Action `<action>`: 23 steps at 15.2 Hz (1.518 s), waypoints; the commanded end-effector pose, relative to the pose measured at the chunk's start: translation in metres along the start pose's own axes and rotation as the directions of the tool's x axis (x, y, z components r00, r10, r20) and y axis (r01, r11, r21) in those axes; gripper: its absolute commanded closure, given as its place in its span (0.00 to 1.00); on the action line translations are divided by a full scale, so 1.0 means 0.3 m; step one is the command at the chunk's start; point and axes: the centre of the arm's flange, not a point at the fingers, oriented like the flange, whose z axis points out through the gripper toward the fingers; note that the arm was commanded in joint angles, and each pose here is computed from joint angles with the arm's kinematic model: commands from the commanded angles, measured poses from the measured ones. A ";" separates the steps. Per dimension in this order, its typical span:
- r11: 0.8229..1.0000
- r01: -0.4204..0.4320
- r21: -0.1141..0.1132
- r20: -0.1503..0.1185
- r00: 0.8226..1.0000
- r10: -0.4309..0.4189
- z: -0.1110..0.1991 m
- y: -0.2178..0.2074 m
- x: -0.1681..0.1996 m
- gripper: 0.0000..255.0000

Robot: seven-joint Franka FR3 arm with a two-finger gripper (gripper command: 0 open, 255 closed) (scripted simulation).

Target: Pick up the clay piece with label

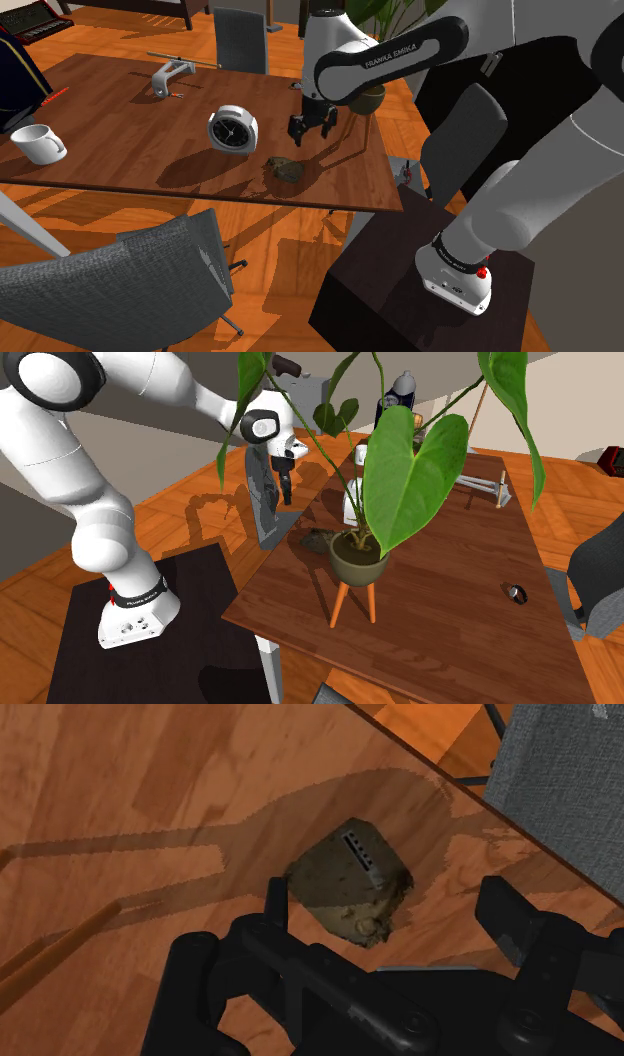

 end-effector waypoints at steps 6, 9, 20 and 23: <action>0.995 -0.098 -0.018 0.017 0.995 0.098 0.225 -0.113 0.210 0.00; 0.990 -0.139 -0.027 0.023 0.990 0.139 0.322 -0.153 0.296 0.00; 0.971 -0.234 -0.048 0.037 0.971 0.235 0.608 -0.232 0.500 0.00; 0.971 -0.234 -0.048 0.037 0.971 0.235 0.661 -0.233 0.498 0.00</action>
